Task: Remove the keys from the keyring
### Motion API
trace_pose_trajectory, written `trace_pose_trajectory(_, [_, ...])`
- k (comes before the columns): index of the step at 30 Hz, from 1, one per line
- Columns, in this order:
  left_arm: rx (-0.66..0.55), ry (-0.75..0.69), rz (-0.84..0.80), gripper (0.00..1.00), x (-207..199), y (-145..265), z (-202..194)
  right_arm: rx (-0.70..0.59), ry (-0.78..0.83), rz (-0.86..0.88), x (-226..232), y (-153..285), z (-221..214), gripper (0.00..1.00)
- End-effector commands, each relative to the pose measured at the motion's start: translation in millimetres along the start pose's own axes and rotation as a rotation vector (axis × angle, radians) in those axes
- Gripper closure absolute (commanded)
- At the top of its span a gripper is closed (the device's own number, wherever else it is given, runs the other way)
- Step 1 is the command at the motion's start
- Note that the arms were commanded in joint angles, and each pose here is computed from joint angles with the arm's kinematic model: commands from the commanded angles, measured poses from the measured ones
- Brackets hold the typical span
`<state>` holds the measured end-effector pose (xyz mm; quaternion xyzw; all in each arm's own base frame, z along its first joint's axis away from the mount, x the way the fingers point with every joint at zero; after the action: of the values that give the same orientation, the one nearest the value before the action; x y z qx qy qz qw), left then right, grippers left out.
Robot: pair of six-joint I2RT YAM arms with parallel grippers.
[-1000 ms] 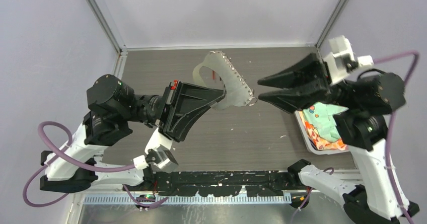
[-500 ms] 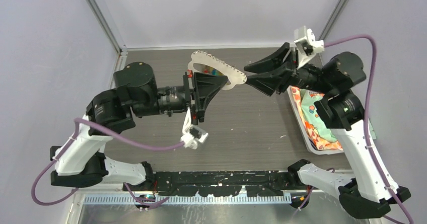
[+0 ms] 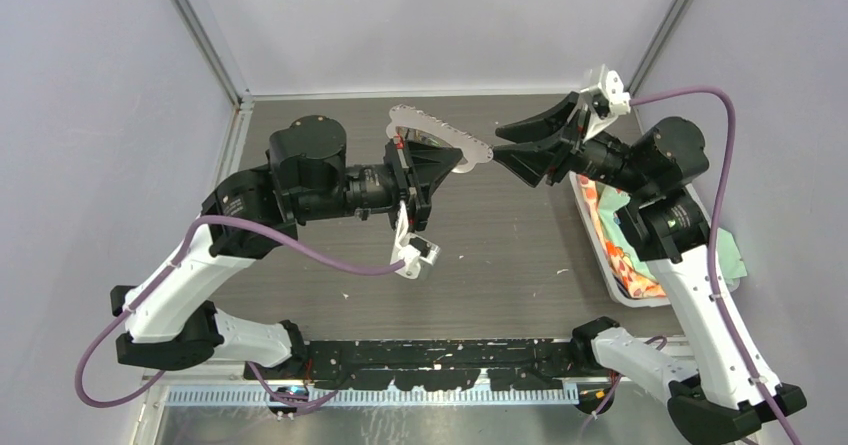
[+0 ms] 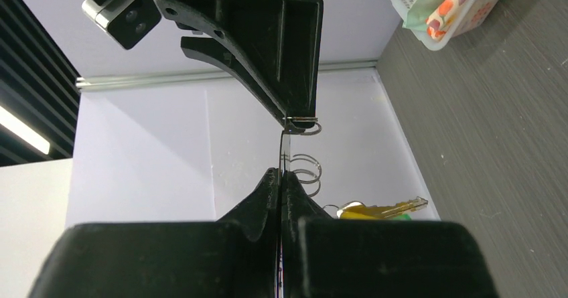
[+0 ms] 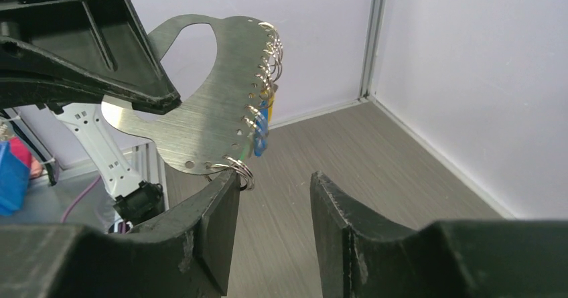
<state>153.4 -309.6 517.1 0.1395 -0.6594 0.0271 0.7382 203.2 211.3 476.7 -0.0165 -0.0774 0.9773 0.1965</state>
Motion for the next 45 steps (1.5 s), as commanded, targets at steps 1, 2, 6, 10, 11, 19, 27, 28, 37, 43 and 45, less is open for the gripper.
trace_pose_trajectory(1, [-0.153,-0.101,0.252,1.00,67,36,37,-0.090,0.039,0.039,-6,1,12,0.52])
trace_pose_trajectory(2, [-0.178,-0.103,0.264,1.00,69,39,42,-0.100,0.028,0.055,-9,1,12,0.53])
trace_pose_trajectory(6, [-0.222,-0.107,0.285,1.00,75,47,51,-0.184,-0.016,0.144,-9,4,23,0.53])
trace_pose_trajectory(10, [-0.225,-0.117,0.290,1.00,77,49,52,-0.226,-0.023,0.200,2,10,34,0.51])
trace_pose_trajectory(11, [-0.222,-0.120,0.293,1.00,77,49,52,-0.236,-0.011,0.213,7,12,38,0.51])
trace_pose_trajectory(19, [-0.201,-0.150,0.312,1.00,75,42,47,-0.273,0.057,0.273,46,31,66,0.45])
trace_pose_trajectory(27, [-0.207,-0.160,0.329,1.00,76,40,48,-0.231,0.102,0.197,49,38,65,0.42])
trace_pose_trajectory(28, [-0.228,-0.151,0.335,1.00,78,43,52,-0.226,0.101,0.184,44,36,64,0.42])
trace_pose_trajectory(37, [-0.400,-0.104,0.370,1.00,86,71,84,-0.260,0.048,0.273,22,14,67,0.48])
trace_pose_trajectory(43, [-0.472,-0.086,0.383,1.00,88,82,97,-0.328,0.000,0.412,32,13,88,0.49])
trace_pose_trajectory(45, [-0.473,-0.087,0.386,1.00,89,82,97,-0.360,-0.001,0.482,42,17,100,0.49])
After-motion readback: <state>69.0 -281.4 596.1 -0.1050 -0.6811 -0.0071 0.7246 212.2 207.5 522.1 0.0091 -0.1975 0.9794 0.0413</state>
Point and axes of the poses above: each gripper's point midway between its finger pads, its own y axis back along the fingers, its own x axis along the line the jaws close on, z = x × y, the point moved 1 cm from there along y, back along the fingers, and after that the axes turned 2 degrees about y, right-handed, at the moved point
